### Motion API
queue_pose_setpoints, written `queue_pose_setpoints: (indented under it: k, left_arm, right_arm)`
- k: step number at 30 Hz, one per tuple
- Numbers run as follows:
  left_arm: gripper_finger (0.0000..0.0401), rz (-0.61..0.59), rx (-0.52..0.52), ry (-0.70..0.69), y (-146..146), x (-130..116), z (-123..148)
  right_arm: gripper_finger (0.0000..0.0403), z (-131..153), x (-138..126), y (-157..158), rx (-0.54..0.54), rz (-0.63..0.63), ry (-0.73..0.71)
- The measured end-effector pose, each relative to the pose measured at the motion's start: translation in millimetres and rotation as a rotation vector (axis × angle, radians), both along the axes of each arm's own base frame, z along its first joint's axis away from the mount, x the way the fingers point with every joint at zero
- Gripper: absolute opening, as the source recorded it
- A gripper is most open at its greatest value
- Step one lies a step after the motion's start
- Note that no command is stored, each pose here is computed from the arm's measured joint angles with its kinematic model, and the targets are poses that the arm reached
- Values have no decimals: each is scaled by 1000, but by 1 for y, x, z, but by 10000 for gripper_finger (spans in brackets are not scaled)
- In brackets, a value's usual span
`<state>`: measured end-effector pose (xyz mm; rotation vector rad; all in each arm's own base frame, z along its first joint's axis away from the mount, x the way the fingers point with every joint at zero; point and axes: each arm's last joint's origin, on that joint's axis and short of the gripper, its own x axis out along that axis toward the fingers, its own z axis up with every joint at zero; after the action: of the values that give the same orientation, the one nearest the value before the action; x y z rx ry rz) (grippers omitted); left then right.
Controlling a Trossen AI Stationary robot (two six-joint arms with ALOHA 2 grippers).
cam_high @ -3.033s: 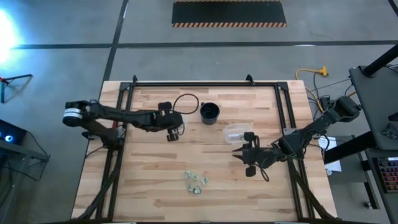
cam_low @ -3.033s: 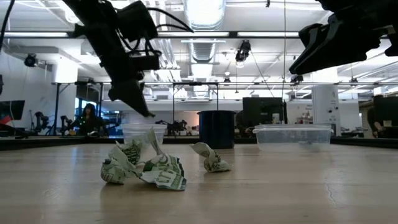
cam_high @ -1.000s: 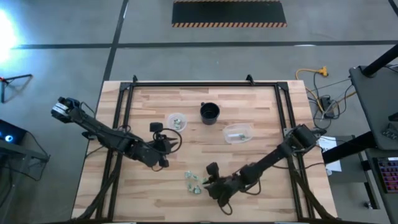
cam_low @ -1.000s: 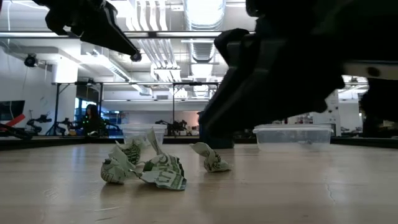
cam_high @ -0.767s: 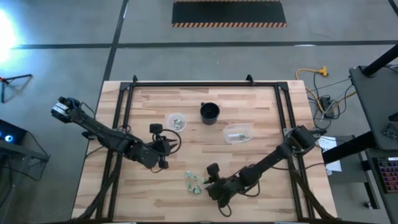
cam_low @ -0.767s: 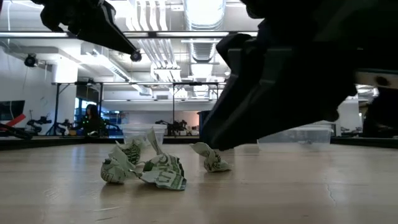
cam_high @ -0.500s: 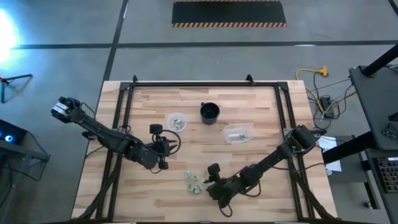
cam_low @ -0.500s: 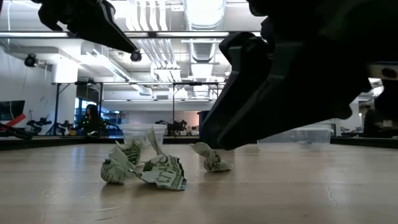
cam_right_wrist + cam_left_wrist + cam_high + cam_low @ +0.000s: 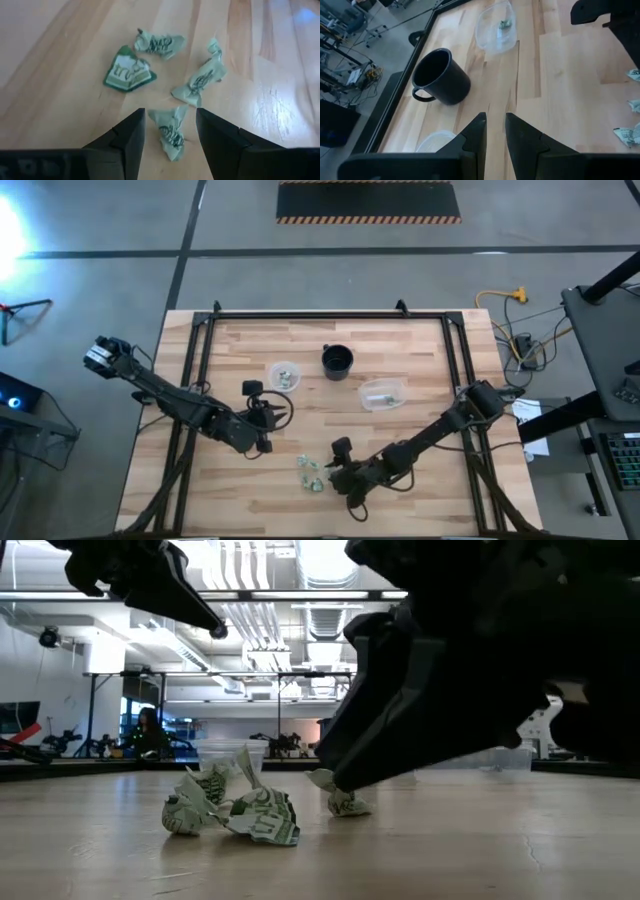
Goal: Pick and place items into bin
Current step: Put the stevia packet into the right transparent bin
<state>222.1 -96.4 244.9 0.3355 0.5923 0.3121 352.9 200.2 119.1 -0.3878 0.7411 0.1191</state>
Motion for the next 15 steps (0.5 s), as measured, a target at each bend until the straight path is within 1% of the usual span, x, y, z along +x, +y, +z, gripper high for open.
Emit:
queue_pose_setpoints:
  k: [7,15]
  left_arm:
    - [54,-2,0,-4,0,0,0]
    - [54,-4,4,-3,0,1,0]
  right_arm:
    - [168,0,2,-4,5,-15,0]
    - [151,-6,3,-4,7,-10,16]
